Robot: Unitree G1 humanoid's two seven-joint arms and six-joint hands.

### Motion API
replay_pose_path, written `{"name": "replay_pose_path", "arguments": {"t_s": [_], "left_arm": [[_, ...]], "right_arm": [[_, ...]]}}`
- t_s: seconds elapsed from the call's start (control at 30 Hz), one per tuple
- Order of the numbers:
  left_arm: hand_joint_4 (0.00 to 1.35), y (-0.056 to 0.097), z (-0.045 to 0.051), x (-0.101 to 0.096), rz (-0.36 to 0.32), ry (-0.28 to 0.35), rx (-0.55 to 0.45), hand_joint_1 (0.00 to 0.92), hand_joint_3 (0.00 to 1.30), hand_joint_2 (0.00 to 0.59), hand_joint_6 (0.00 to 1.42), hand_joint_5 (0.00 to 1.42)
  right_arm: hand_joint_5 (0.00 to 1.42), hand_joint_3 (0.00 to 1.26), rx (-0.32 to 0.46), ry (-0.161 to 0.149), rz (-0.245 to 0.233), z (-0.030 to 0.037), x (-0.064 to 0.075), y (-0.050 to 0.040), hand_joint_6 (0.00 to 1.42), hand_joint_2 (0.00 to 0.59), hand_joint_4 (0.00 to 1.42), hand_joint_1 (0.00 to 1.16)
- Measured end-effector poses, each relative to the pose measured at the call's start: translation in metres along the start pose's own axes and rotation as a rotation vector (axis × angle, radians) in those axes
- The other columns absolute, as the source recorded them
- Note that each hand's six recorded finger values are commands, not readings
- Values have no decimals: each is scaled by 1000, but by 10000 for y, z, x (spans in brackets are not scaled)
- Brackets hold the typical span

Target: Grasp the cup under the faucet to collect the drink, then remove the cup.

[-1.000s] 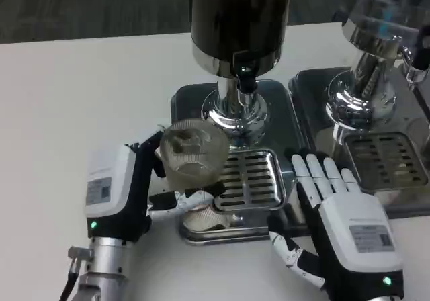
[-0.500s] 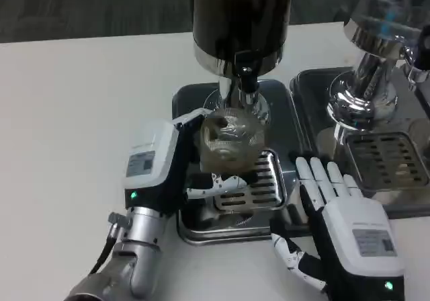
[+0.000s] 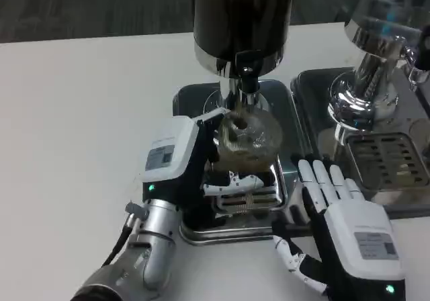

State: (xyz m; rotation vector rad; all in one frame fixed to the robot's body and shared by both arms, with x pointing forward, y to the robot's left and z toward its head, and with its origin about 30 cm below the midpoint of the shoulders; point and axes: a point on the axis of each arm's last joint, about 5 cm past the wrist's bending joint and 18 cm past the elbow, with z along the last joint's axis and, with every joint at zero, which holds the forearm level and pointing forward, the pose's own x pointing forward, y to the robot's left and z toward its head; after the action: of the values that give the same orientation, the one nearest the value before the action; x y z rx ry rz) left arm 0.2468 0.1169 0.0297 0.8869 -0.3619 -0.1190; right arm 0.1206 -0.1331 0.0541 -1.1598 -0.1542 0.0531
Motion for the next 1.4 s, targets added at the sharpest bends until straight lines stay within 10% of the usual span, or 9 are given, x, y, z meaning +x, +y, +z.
{"name": "replay_pose_path", "arguments": {"t_s": [0.27, 0.7, 1.17, 1.4], "left_arm": [[521, 41, -102, -105, -16, 13, 16, 320, 366, 31, 852, 768], [234, 135, -193, -141, 7, 20, 21, 38, 205, 25, 520, 553], [0, 467, -338, -283, 157, -22, -60, 0, 1, 22, 13, 43], [0, 647, -351, -377, 95, -65, -155, 0, 0, 67, 0, 0]], "right_arm": [[0, 15, -1, -2, -6, -10, 26, -10, 59, 464, 0, 394], [0, 5, -7, 6, -45, -25, 33, 11, 4, 456, 0, 373], [0, 0, -32, 59, -64, -70, 55, 32, 0, 409, 0, 325], [0, 0, -38, 58, -64, -85, 107, 45, 0, 399, 0, 286]]}}
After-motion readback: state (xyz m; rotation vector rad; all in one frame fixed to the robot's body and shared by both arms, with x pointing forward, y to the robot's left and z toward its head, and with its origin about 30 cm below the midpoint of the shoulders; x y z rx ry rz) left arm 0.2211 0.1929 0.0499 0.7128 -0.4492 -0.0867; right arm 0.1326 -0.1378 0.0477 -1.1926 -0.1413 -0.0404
